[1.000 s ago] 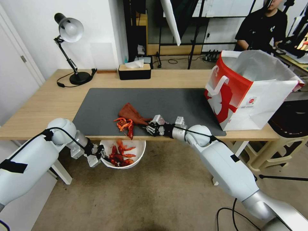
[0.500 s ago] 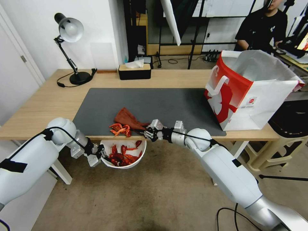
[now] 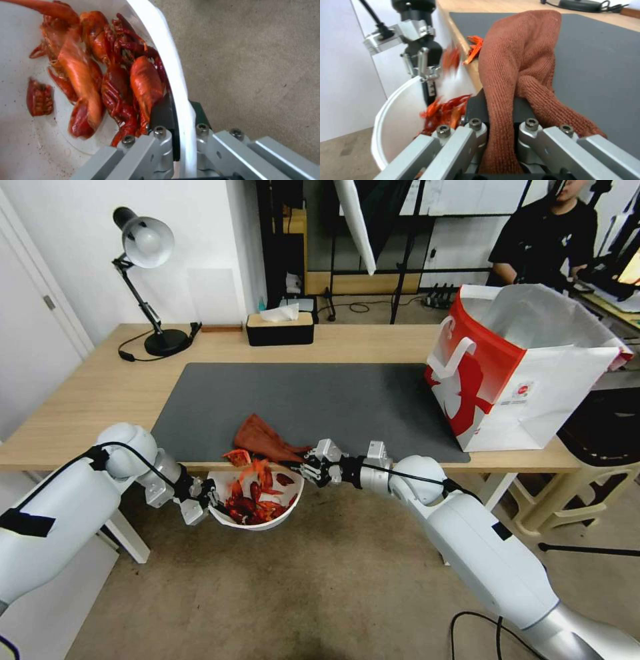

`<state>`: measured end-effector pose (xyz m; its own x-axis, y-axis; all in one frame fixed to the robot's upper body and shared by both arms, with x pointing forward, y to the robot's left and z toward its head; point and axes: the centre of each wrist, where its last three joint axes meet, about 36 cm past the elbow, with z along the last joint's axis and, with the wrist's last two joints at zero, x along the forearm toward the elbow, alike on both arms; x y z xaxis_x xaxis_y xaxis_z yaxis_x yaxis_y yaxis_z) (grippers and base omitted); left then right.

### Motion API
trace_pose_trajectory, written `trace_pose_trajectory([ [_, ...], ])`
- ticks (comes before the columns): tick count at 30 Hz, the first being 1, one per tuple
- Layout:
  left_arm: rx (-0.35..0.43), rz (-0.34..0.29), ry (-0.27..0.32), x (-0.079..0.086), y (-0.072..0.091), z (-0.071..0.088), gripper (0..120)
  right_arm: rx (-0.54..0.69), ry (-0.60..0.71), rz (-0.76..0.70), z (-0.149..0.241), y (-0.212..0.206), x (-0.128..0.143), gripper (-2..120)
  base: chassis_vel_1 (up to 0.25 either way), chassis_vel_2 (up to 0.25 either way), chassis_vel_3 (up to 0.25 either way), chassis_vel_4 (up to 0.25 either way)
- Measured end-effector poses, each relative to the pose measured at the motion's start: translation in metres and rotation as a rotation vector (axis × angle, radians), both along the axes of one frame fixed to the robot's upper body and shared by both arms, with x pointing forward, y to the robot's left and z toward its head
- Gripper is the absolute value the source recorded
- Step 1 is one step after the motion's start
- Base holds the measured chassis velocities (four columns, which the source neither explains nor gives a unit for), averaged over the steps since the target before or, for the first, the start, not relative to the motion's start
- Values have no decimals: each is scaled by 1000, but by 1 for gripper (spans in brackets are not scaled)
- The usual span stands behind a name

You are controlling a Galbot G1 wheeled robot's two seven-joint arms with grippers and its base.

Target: Sweep shrimp from table into container with towel, then put container into takeout bag.

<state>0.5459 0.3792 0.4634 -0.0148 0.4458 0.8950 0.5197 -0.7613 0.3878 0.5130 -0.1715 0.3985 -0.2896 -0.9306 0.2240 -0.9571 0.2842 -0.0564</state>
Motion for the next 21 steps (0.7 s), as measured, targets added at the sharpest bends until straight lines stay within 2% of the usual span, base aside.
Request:
trace_pose_trajectory([
  [4,0,0,0,0,0,0,0,1,3,10,0,1,-5,4,0,0,0,0],
  [11,2,-1,-2,-1,0,2,0,1,20,45,-5,3,-28,4,0,0,0,0],
  [21,1,1,-4,-1,1,3,0,11,30,57,-8,6,-38,4,0,0,0,0],
])
